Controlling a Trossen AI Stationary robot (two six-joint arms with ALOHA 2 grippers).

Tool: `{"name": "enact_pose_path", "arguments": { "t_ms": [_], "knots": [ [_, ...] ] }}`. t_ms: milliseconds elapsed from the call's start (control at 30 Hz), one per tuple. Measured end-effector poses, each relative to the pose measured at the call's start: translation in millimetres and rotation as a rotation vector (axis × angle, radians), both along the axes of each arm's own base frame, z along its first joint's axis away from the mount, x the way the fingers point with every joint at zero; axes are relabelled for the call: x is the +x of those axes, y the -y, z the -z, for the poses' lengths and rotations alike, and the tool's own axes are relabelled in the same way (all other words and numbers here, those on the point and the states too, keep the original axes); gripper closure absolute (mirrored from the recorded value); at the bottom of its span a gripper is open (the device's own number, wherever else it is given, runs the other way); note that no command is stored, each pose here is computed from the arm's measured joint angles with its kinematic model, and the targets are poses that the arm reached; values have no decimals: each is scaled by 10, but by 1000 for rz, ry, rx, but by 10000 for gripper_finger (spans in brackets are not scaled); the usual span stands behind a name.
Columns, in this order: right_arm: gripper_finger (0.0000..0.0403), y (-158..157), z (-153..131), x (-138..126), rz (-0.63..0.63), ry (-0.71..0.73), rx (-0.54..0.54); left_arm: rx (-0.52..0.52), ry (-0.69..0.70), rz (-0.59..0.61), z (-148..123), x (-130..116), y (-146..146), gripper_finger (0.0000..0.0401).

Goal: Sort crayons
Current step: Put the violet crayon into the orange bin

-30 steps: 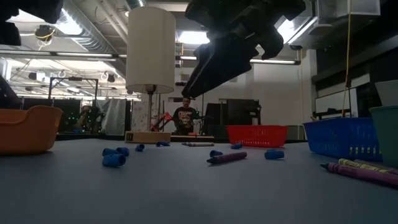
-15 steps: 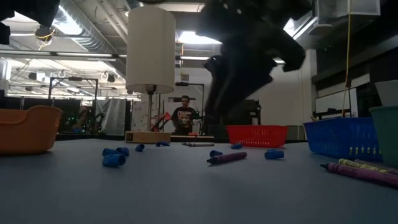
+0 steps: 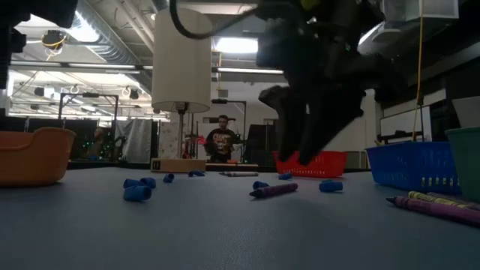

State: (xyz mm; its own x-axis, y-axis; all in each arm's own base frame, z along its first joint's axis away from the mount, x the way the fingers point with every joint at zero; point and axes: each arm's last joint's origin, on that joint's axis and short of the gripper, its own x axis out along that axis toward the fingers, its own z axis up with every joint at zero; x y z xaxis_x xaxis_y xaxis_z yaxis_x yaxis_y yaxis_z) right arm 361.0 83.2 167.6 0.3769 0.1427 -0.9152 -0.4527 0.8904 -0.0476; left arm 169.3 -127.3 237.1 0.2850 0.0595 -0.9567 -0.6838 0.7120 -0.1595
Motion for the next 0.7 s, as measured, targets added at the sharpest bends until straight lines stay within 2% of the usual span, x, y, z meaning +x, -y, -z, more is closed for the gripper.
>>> {"name": "enact_pose_path", "arguments": {
  "t_ms": [167, 333, 500, 700],
  "knots": [
    [237, 10, 113, -45, -22, 10, -7, 40, 37, -10, -2, 13, -10, 272],
    [237, 10, 210, -45, -21, 86, 9, 72, 64, -18, -6, 20, -18, 272],
    [237, 12, 294, -34, -16, 93, 0, 72, 78, -20, -8, 30, -14, 272],
    [237, 9, 400, -13, -14, 69, -10, 79, 222, -42, -46, 125, 27, 272]
  ]
}}
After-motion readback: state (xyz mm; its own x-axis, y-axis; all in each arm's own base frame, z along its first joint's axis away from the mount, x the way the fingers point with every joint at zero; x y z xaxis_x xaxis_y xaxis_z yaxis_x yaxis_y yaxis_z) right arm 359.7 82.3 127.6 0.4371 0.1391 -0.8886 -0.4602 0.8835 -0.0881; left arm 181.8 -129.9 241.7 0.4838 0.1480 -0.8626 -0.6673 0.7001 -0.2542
